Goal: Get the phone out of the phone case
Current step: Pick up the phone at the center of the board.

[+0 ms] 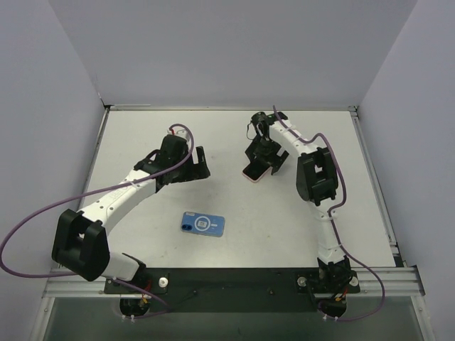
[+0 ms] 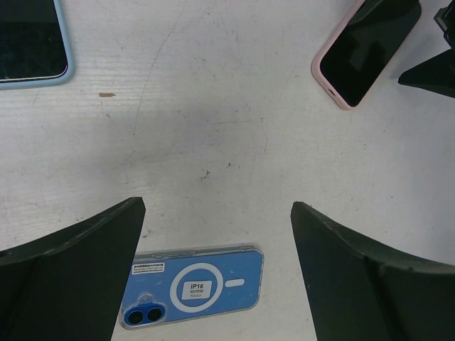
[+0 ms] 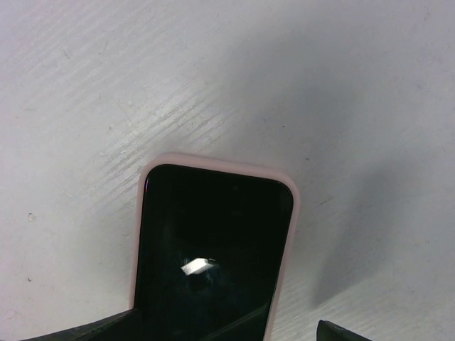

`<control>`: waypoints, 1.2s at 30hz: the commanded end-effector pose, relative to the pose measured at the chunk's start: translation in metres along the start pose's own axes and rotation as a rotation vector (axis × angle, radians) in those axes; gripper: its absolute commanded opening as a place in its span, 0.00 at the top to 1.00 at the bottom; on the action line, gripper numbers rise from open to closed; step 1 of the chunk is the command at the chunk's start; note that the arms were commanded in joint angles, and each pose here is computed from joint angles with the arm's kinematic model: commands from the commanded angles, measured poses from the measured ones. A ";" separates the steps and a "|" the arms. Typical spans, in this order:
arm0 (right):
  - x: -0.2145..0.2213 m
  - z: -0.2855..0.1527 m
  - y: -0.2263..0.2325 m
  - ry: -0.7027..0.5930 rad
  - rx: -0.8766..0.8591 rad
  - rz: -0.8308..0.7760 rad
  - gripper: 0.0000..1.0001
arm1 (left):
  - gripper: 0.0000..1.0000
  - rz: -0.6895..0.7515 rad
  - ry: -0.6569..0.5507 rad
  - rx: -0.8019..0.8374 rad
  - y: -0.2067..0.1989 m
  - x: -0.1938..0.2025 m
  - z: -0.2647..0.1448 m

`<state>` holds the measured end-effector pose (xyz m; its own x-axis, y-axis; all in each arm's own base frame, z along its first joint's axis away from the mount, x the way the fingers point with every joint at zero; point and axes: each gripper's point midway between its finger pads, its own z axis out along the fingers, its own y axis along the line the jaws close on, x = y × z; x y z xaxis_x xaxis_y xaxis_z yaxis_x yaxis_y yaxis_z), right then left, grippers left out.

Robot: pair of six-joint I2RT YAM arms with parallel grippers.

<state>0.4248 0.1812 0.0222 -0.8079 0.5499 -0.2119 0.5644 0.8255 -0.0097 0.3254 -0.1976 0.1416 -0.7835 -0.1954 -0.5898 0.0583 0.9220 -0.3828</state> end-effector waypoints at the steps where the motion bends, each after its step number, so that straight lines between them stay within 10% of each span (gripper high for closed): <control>1: -0.002 -0.003 -0.008 0.012 0.041 0.005 0.00 | 0.04 -0.007 -0.106 0.067 -0.021 -0.032 -0.014; 36: -0.051 0.003 0.022 -0.038 -0.150 -0.400 0.00 | 0.04 0.012 -0.126 0.073 -0.025 -0.034 -0.027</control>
<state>0.4743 0.1641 0.0257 -0.9289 0.2739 -0.2492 0.2734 0.9612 0.0374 0.3239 -0.1986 0.1621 -0.7497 -0.2097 -0.6276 0.0812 0.9121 -0.4018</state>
